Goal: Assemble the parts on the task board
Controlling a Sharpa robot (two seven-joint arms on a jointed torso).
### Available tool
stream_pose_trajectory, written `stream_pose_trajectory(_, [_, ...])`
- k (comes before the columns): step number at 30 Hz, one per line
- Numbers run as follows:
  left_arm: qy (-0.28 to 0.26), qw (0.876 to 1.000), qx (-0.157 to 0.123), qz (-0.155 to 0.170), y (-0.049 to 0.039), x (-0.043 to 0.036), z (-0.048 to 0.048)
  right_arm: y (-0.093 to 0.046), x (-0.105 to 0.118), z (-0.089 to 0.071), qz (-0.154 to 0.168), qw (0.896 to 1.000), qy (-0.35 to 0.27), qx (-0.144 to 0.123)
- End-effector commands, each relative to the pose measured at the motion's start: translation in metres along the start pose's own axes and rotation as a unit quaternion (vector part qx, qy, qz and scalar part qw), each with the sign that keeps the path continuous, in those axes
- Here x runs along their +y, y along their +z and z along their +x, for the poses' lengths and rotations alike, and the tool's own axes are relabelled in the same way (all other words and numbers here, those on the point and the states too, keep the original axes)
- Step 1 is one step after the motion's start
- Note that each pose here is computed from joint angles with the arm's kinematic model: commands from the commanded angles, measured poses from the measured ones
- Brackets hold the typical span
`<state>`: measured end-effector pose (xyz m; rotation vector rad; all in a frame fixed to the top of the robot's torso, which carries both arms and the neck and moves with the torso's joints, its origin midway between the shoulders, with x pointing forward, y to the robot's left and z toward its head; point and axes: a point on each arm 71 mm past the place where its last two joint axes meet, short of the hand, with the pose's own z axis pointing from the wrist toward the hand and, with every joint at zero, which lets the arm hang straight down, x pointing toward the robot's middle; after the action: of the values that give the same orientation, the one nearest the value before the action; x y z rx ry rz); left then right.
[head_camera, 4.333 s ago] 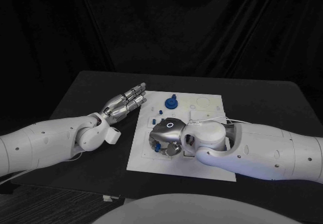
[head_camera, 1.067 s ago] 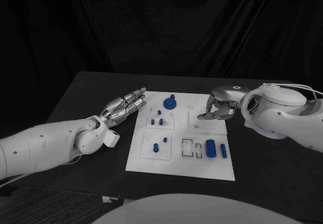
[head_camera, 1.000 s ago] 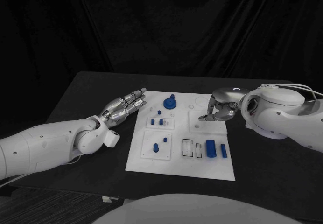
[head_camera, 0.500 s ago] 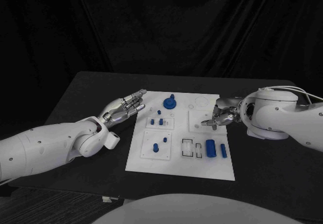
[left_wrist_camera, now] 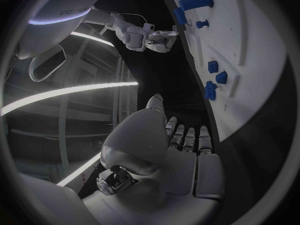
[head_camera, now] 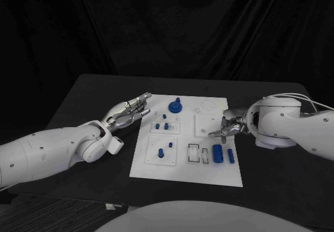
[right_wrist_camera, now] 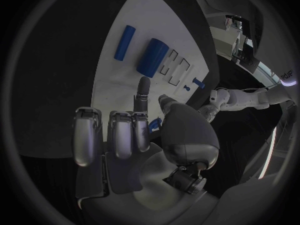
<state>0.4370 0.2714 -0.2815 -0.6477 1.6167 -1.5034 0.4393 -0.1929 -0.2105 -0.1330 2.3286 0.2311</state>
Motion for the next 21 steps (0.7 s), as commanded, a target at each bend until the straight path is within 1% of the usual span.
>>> stream_pose_trajectory(1, [0.0, 0.996, 0.008, 0.094, -0.0004, -0.0131, 0.0021, 0.001, -0.002, 0.006, 0.016, 0.999, -0.021, 0.023])
stream_pose_trajectory(21, [-0.012, 0.996, 0.021, 0.082, 0.0017, -0.0083, 0.0048, 0.005, -0.003, 0.02, 0.015, 0.998, -0.029, 0.048])
